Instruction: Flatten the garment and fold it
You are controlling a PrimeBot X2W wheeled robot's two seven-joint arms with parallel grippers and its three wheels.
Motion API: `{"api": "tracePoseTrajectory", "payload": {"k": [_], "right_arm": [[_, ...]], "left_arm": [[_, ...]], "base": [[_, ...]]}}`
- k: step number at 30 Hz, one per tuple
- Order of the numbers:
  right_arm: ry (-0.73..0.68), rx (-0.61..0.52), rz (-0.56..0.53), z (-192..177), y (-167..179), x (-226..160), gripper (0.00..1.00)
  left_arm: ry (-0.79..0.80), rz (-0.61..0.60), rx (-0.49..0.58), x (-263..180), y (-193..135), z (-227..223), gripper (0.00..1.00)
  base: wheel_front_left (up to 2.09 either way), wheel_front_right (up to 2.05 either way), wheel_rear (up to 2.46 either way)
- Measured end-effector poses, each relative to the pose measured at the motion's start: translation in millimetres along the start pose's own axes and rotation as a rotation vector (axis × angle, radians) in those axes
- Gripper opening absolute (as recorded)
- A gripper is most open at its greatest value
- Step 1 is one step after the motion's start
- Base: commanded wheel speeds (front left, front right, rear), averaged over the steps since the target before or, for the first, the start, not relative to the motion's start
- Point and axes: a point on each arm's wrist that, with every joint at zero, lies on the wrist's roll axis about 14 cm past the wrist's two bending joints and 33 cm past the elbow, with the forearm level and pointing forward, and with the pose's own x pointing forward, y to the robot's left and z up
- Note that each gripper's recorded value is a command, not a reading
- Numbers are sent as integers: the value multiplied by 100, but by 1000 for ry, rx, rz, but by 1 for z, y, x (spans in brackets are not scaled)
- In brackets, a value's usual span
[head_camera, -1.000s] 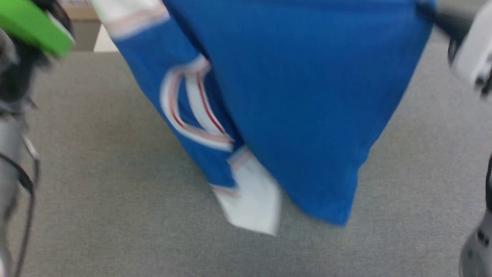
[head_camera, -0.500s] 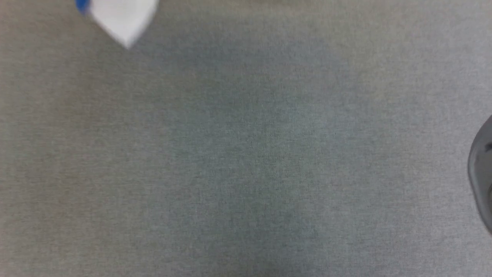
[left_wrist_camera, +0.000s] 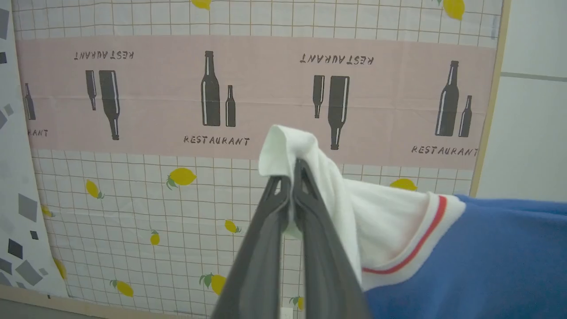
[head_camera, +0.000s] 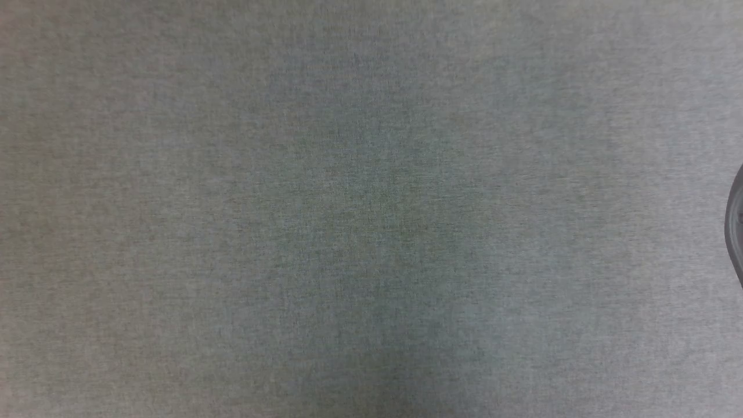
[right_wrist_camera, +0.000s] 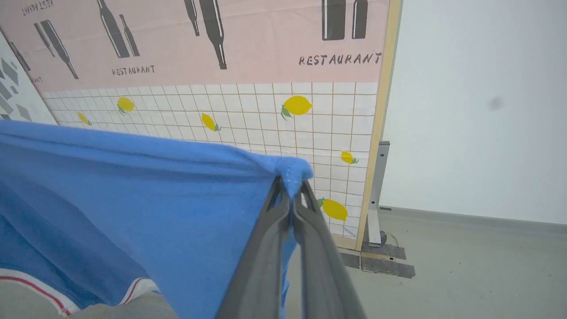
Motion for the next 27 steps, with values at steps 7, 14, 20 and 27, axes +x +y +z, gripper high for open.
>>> {"api": "tracePoseTrajectory", "payload": {"k": [7,14,20,27], "right_arm": [[108,47,43,-62,8,4,0],[204,125,102,-111,11,-38,0],[385,225,85,-179,-1,-146,0],[496,309,1,-210,-12,-243,0]], "left_arm": [[139,-19,7,-24,11,-67,0],[236,-40,-29,-73,13,-99,0],[358,-148,-137,-173,-26,-116,0],[468,-179,-233,-273,-49,-109,0]], "base": [[0,0,0],[0,0,0],[0,0,0],[0,0,0]]}}
